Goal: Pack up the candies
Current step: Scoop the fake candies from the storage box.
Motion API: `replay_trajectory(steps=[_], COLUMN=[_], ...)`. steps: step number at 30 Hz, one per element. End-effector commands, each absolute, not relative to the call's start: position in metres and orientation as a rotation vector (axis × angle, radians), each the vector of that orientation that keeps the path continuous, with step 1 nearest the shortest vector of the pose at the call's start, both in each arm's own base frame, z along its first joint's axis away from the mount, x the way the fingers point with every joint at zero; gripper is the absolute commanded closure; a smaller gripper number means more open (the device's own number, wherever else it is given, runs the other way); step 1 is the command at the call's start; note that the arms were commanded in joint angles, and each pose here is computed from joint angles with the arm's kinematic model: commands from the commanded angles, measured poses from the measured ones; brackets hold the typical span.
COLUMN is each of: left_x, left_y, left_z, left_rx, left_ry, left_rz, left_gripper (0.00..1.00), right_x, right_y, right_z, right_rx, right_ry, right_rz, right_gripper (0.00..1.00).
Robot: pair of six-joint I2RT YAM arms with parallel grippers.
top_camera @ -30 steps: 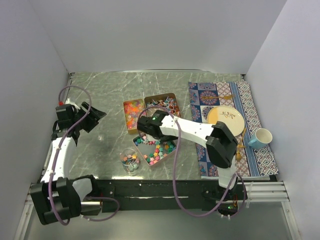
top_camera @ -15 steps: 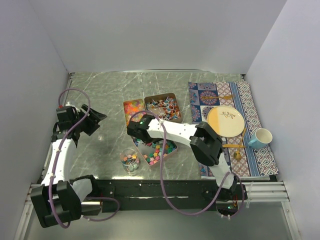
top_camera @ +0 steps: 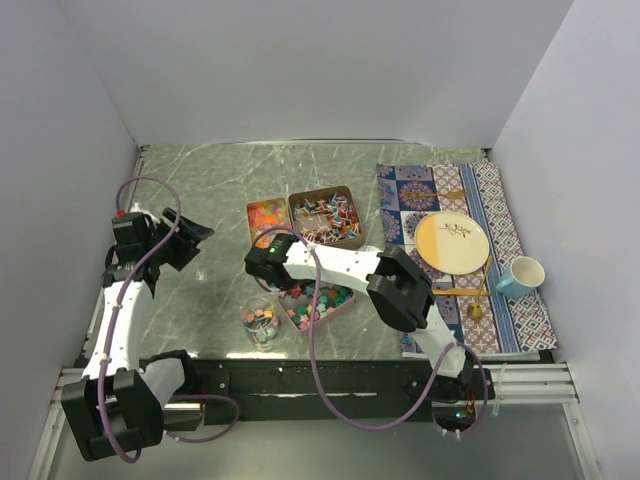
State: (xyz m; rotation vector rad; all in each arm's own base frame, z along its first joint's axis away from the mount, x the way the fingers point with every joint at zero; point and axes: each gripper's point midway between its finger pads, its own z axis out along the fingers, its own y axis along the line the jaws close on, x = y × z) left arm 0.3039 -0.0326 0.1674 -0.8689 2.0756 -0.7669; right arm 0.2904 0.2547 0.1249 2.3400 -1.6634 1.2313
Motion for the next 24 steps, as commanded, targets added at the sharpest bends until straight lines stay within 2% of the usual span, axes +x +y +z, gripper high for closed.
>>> replay_trajectory(steps=[1,8,18,24], left_x=[0.312,0.312,0.315,0.32], left_y=[-0.029,-0.023,-0.014,-0.007], left_z=[0.187,0.185,0.177,0.177], left_rx=[-0.84,-0.831,-0.842,-0.858], left_ry=[2.009,2.016,2.022,2.017], left_rz=[-0.759,-0.708,-0.661,-0.655], left_gripper=[0.27,0.27,0.27,0.28], right_x=[0.277,0.259,0.256,0.244], right_y=[0.254,0.261,0.277,0.282], right_z=[0.131,0.103,0.078,0.045], right_rx=[2.38,2.428,2.544,2.302], right_ry=[-1.556,-1.564,-1.544,-1.855], right_rz=[1.096,0.864,0.674,0.35], right_gripper=[1.0,1.0,1.0,1.0])
